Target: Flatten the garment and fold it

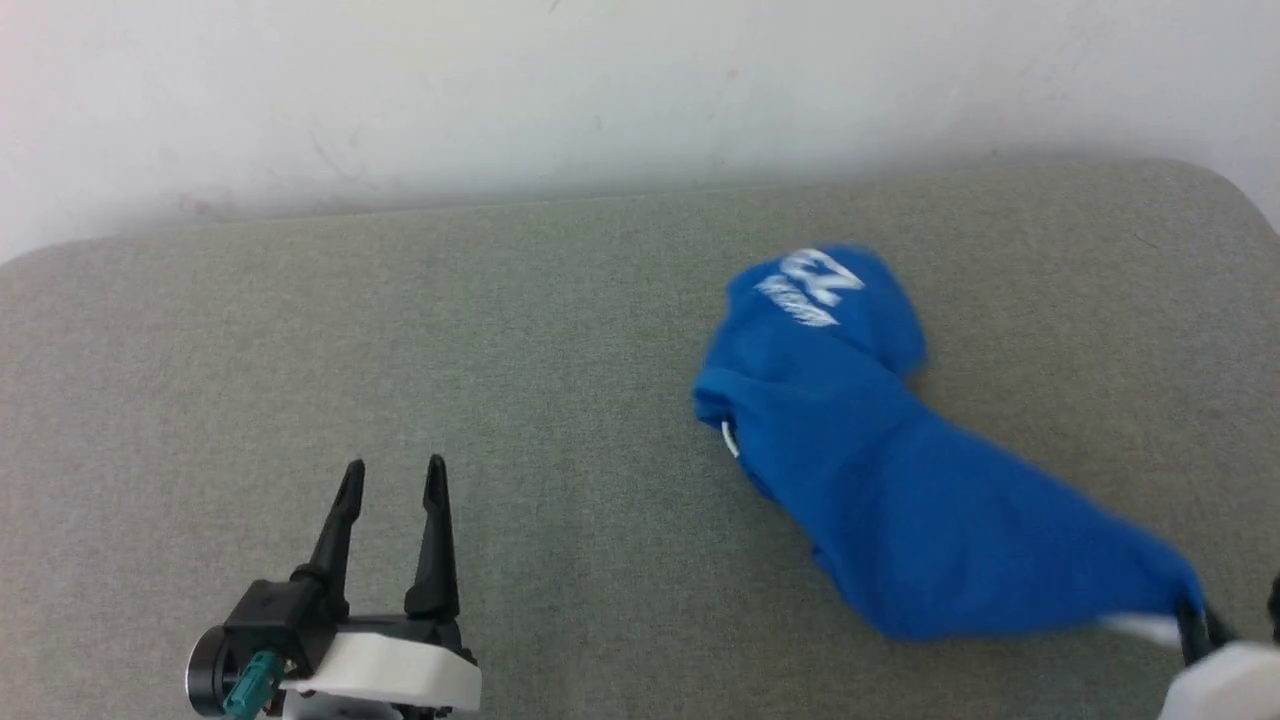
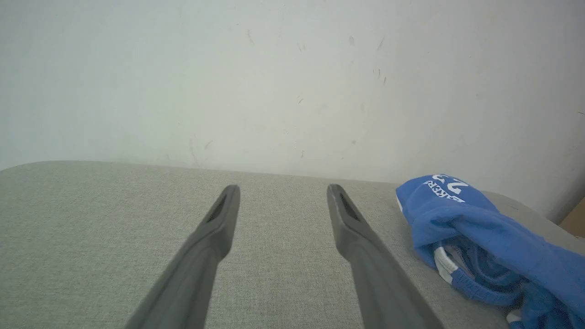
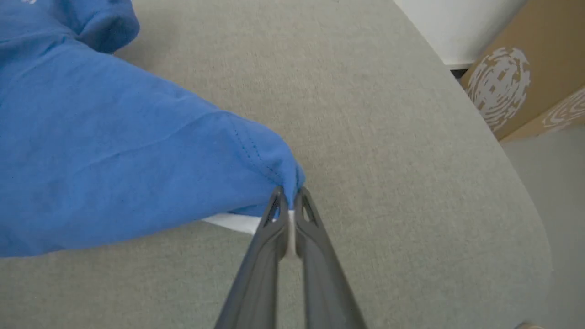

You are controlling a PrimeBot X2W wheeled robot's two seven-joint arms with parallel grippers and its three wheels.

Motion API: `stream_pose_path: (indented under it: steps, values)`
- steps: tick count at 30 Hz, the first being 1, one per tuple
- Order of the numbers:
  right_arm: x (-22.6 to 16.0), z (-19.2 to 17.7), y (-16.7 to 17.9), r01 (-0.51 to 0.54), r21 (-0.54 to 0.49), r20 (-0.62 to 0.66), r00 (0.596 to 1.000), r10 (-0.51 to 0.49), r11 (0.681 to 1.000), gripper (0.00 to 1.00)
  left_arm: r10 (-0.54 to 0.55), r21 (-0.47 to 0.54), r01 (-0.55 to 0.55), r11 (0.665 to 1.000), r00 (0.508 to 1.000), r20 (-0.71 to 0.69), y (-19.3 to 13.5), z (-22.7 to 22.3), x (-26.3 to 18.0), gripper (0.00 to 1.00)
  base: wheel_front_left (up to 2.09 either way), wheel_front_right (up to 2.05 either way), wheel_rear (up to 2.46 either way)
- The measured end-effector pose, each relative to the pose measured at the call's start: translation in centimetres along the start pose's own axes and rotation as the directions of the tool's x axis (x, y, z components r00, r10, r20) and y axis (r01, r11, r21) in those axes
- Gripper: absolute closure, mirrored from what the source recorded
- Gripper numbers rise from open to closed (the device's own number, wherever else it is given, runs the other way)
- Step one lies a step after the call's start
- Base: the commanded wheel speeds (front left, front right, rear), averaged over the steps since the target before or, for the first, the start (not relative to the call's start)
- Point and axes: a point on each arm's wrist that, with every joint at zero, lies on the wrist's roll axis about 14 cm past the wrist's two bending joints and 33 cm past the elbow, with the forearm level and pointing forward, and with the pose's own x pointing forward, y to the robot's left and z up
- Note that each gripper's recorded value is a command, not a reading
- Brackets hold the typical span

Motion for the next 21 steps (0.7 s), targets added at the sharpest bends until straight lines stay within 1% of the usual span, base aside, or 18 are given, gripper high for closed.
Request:
stream_pose_path:
  steps: [2, 4, 5, 6, 7, 10, 12, 14, 16, 18, 21]
  values:
    - [-0.9, -3.2, -1.0, 0.027, 0.006, -0.099, 0.995, -0.026, 1.000, 1.00, 0.001, 0.000, -0.001, 1.000, 1.000, -0.010, 0.0, -0.3, -0.2, 0.00, 0.00, 0.00, 0.00]
    - [-1.4, -5.3, -0.9, 0.023, 0.036, -0.158, 0.987, -0.017, 0.999, 1.00, 0.003, 0.000, -0.002, 1.000, 1.000, -0.025, 0.1, -0.7, -0.4, 0.00, 0.00, 0.00, 0.00]
    - [-1.4, -5.9, -0.7, 0.016, 0.049, -0.172, 0.985, -0.008, 0.999, 0.95, 0.000, 0.002, 0.000, 1.000, 1.000, -0.028, 0.0, -0.8, -0.4, 0.00, 0.00, 0.00, 0.00]
    - [-1.4, -6.2, -0.5, 0.012, 0.056, -0.174, 0.985, -0.002, 0.998, 0.58, -0.003, 0.007, 0.003, 1.000, 1.000, -0.029, 0.0, -0.9, -0.4, 0.00, 0.00, 0.00, 0.00]
    - [-1.3, -6.3, -0.3, 0.009, 0.061, -0.165, 0.986, 0.002, 0.998, 0.00, -0.006, 0.009, 0.007, 1.000, 1.000, -0.029, -0.1, -0.9, -0.4, 0.00, 0.00, 0.00, 0.00]
    - [-0.8, -5.2, 0.0, -0.003, 0.069, -0.104, 0.995, 0.010, 0.998, 0.00, -0.014, 0.012, 0.014, 1.000, 1.000, -0.027, -0.2, -0.8, -0.5, 0.00, 0.00, 0.00, 0.00]
    - [-0.2, -3.0, 0.5, -0.019, 0.056, -0.023, 1.000, 0.020, 0.998, 0.00, -0.015, 0.012, 0.015, 1.000, 1.000, -0.024, -0.2, -0.7, -0.5, 0.00, 0.00, 0.00, 0.00]
    - [0.1, 0.1, 1.0, -0.029, 0.034, 0.080, 0.996, 0.026, 0.999, 0.00, -0.014, 0.012, 0.014, 1.000, 1.000, -0.022, -0.2, -0.6, -0.6, 0.00, 0.00, 0.00, 0.00]
    - [0.3, 3.6, 1.9, -0.052, 0.005, 0.187, 0.981, 0.050, 0.999, 0.00, -0.011, 0.012, 0.012, 1.000, 1.000, -0.021, -0.1, -0.6, -0.6, 0.00, 0.00, 0.00, 0.00]
    - [0.2, 6.3, 3.9, -0.093, -0.040, 0.260, 0.960, 0.100, 0.995, 0.00, -0.009, 0.012, 0.009, 1.000, 1.000, -0.021, -0.1, -0.6, -0.7, 0.00, 0.00, 0.00, 0.00]
    - [0.2, 8.2, 7.9, -0.186, -0.111, 0.289, 0.934, 0.211, 0.976, 0.00, -0.001, 0.010, 0.001, 1.000, 1.000, -0.026, 0.2, -0.7, -0.8, 0.00, 0.00, 0.00, 0.00]
